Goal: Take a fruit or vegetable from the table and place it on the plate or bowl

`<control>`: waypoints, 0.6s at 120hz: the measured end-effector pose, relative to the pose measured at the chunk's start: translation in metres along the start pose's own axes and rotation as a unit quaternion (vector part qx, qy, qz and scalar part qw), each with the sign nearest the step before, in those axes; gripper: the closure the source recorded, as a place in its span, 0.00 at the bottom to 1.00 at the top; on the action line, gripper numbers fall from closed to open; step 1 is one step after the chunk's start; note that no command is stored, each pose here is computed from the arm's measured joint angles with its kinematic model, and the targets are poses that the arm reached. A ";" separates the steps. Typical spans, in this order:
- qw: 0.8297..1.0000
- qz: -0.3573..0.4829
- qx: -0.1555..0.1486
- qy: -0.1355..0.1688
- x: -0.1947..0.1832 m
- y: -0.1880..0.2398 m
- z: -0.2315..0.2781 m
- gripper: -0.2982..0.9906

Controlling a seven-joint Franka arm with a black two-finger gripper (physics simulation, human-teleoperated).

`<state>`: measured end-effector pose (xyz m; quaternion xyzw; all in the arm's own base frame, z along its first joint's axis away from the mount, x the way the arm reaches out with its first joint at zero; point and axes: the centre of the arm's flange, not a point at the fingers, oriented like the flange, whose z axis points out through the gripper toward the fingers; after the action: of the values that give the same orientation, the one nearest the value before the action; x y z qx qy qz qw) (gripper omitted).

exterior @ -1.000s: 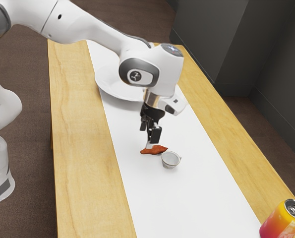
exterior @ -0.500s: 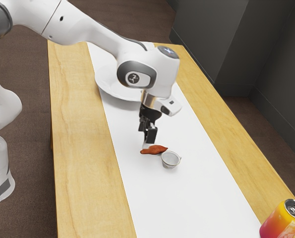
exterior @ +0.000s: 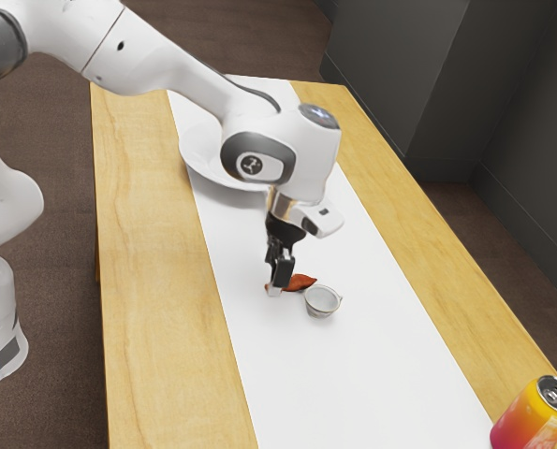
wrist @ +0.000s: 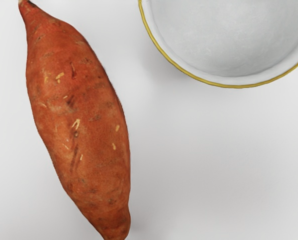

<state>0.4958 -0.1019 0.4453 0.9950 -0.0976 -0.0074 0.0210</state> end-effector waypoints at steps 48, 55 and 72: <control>1.000 0.016 0.002 0.027 0.011 0.007 0.002 0.23; 0.999 0.017 0.002 0.030 0.012 0.006 0.003 0.23; 0.999 0.014 0.001 0.037 0.014 0.002 0.002 0.23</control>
<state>0.5090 -0.1068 0.4430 0.9931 -0.1111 0.0296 0.0235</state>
